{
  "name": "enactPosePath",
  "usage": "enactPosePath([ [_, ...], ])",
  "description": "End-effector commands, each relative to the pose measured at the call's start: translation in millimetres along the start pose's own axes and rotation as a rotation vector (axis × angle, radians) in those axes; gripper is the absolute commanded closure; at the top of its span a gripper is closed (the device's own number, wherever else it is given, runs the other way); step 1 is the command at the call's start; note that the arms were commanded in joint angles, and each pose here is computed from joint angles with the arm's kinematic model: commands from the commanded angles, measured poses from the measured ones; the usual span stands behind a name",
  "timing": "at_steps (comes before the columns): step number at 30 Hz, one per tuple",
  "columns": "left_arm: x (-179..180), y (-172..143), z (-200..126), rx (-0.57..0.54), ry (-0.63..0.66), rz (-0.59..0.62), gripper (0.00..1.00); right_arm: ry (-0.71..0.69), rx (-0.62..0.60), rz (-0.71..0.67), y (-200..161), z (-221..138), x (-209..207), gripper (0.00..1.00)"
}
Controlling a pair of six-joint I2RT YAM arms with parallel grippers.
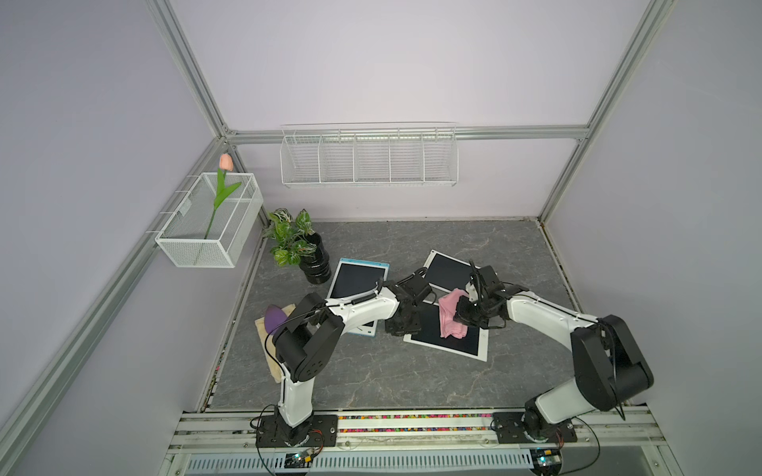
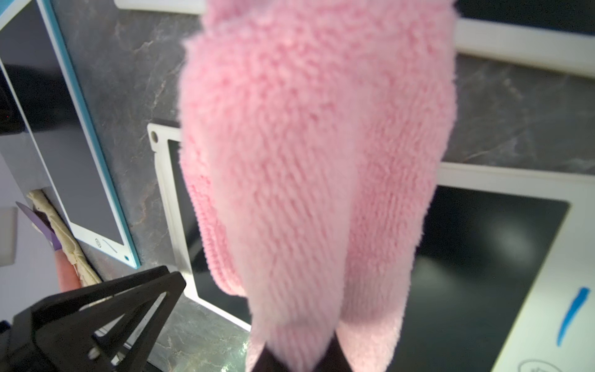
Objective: Wipe the drawing tablet
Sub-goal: Wipe the dirt from the drawing tablet.
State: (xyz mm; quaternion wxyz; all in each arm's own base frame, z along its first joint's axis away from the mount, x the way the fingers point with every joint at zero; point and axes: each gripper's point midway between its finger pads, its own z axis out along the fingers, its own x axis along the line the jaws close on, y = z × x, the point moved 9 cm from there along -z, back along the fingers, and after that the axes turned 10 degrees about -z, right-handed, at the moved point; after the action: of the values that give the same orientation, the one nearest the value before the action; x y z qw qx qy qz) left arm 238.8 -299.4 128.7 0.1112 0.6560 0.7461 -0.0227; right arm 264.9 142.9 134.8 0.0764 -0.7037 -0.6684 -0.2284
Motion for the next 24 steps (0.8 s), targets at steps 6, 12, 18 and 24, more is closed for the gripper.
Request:
enactPosePath([
  [6, -3.3, 49.6, -5.4, -0.034, 0.047, 0.003, 0.64, 0.036, -0.046, -0.092, -1.7, -31.1, 27.9, 0.93],
  [12, -20.0, 65.7, 11.4, -0.012, 0.033, 0.061, 0.65, 0.019, -0.043, -0.110, -24.7, -37.6, 35.1, 0.93],
  [18, -26.1, 68.9, 21.7, -0.003, 0.013, 0.049, 0.65, -0.023, -0.052, -0.119, -39.1, -48.6, 35.3, 0.93],
  [24, -27.6, 69.4, 18.6, -0.008, 0.015, 0.065, 0.65, -0.044, -0.015, -0.114, -54.7, -41.0, 26.3, 0.93],
])
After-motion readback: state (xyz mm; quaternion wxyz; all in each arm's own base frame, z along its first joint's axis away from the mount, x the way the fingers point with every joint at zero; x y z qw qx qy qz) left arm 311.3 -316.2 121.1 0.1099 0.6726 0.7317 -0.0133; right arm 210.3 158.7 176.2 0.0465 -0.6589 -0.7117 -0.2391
